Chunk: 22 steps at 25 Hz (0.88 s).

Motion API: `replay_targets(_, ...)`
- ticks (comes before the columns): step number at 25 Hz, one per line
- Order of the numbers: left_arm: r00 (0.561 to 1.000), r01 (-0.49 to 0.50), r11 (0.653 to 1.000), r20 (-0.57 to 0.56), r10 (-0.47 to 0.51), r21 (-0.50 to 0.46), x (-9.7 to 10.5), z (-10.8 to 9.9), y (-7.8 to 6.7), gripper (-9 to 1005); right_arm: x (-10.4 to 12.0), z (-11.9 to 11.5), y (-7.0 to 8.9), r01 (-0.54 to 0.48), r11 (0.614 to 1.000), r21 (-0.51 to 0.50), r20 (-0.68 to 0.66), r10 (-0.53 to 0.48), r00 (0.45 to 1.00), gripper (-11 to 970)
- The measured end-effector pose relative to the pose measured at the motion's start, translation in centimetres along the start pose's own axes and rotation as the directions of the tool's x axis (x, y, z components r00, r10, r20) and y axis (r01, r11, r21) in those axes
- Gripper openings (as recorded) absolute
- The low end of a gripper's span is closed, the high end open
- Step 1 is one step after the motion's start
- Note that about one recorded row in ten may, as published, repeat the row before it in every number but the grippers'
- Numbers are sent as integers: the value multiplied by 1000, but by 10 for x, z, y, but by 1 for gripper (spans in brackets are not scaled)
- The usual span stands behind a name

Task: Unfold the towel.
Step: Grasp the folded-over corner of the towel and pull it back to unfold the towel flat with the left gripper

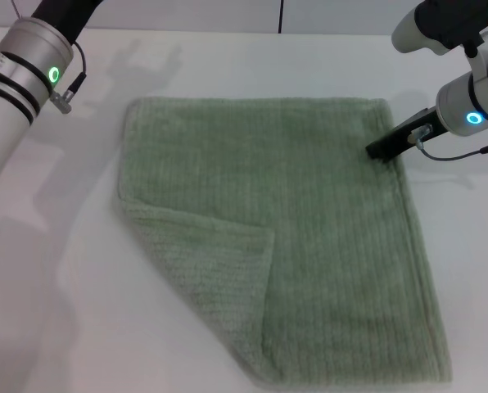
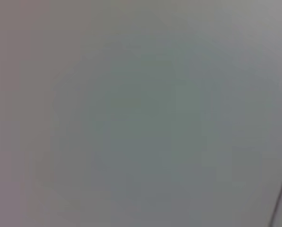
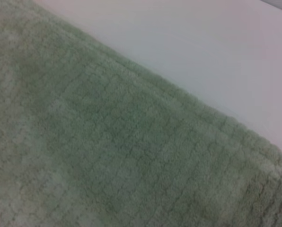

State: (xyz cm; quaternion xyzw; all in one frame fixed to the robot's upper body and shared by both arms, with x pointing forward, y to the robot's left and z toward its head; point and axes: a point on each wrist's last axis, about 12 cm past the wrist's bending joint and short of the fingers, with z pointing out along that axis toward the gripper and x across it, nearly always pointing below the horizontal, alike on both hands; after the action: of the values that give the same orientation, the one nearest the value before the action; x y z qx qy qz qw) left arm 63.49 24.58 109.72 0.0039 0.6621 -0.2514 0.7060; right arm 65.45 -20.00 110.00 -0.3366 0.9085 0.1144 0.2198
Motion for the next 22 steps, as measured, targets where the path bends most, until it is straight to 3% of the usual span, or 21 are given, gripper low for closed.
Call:
replay_targets(9, 988, 121, 989, -104, -112, 82, -14, 13, 1, 812, -1, 0, -1, 1, 1000, 7, 6, -1, 1000, -2)
replay_targets(10, 976, 190, 976, -126, -176, 108, -23, 14, 1, 810, -2, 0, -1, 1, 1000, 8, 7, -2, 1000, -2)
replay_targets(12, 976, 190, 976, -126, -176, 108, -23, 14, 1, 807, -2, 0, -1, 2, 1000, 8, 8, -2, 1000, -2)
replay_targets(14, 961, 244, 956, -174, -216, 162, -38, 15, -1, 804, -2, 0, -1, 2, 1000, 8, 8, -2, 1000, -2)
replay_targets(22, 933, 274, 927, -305, -192, 254, -69, 7, -10, 792, -2, 0, 0, 2, 1000, 8, 9, -2, 1000, -2)
